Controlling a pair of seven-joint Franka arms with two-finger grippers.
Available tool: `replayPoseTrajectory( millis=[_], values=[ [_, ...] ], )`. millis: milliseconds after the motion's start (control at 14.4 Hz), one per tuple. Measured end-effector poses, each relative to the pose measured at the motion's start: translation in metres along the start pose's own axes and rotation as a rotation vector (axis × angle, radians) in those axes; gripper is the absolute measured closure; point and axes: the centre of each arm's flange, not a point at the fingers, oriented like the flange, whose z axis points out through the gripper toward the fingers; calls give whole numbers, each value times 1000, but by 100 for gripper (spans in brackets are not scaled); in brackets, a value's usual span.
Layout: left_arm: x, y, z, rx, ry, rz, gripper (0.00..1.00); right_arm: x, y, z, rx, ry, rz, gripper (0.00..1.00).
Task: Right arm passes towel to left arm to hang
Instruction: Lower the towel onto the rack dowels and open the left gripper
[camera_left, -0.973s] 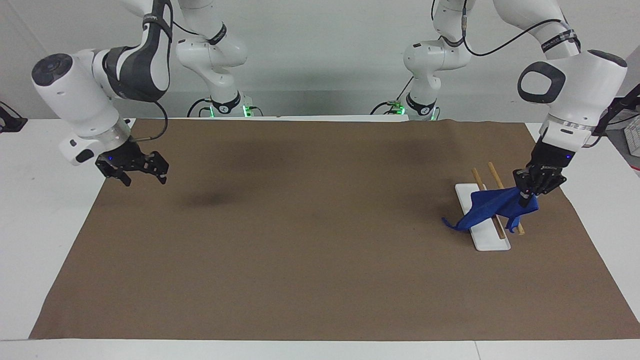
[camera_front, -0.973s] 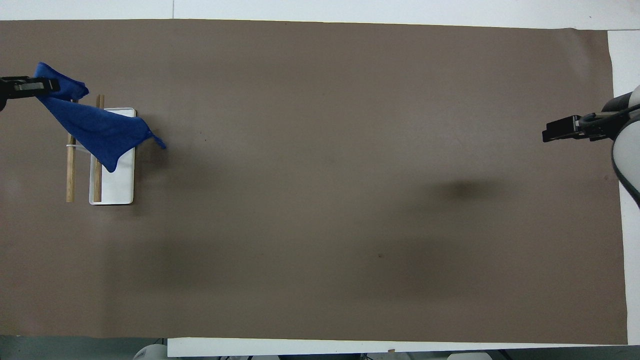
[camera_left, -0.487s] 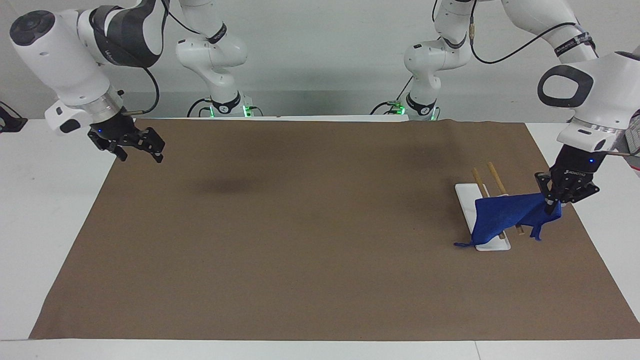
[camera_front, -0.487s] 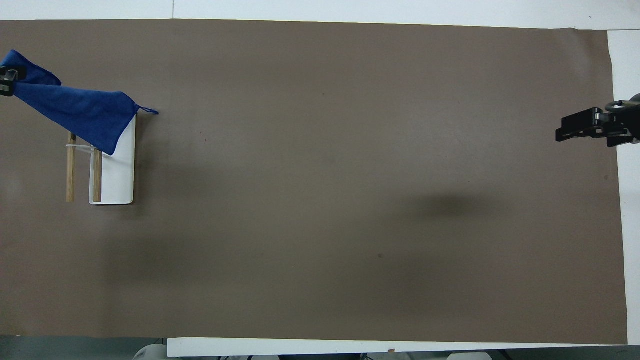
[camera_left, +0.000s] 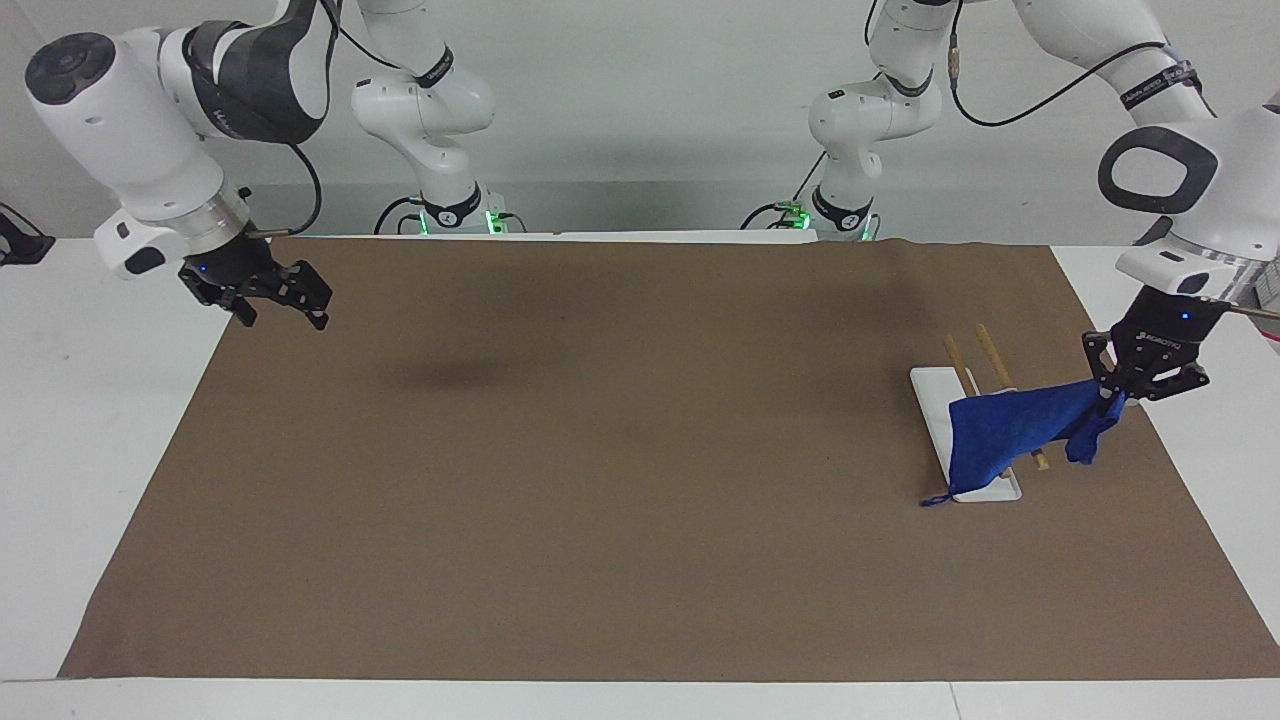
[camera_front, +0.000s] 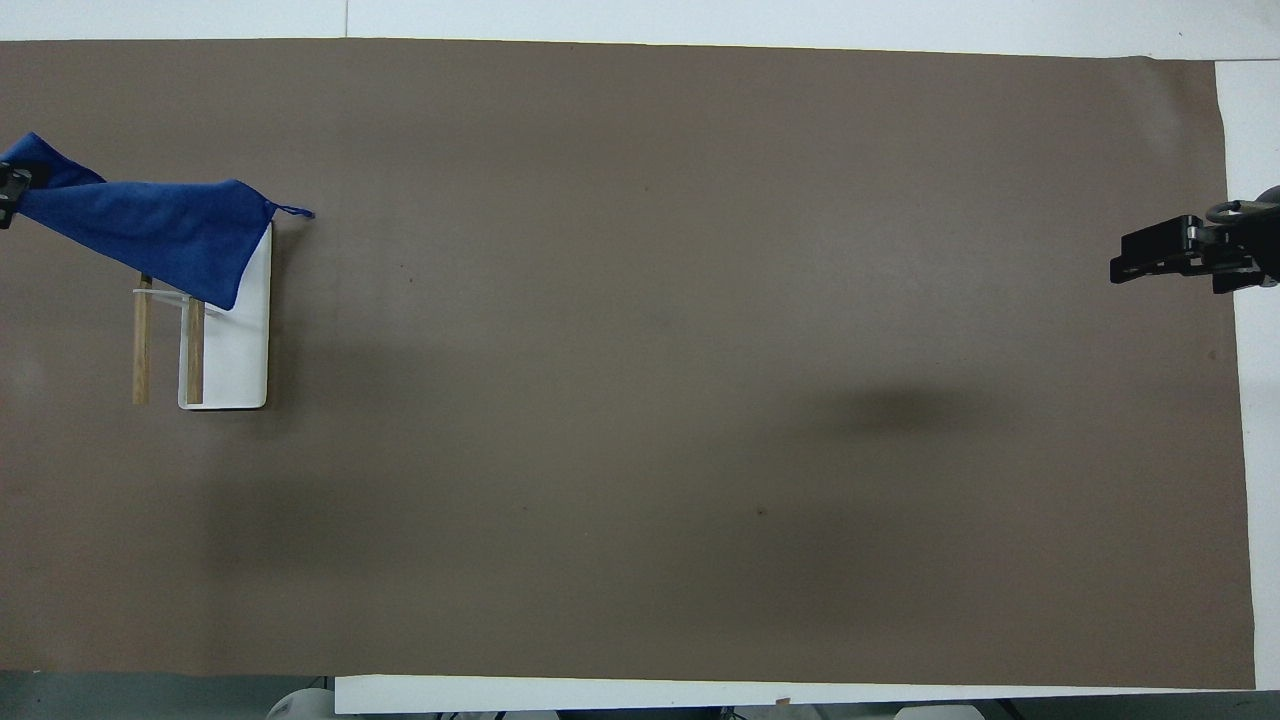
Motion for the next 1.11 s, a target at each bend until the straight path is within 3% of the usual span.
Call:
replayPoseTrajectory(
  millis=[626,904,1112],
  values=[
    [-29,17,13,-73,-57,45,88,0,-1,-1,0,1,-2,0],
    [-31,16,9,-45,-93,82,78,-1,-2,-1,0,0,-3,0],
    [-36,11,6,-37,-98,78,76,-1,-2,-1,0,-1,-3,0]
  ],
)
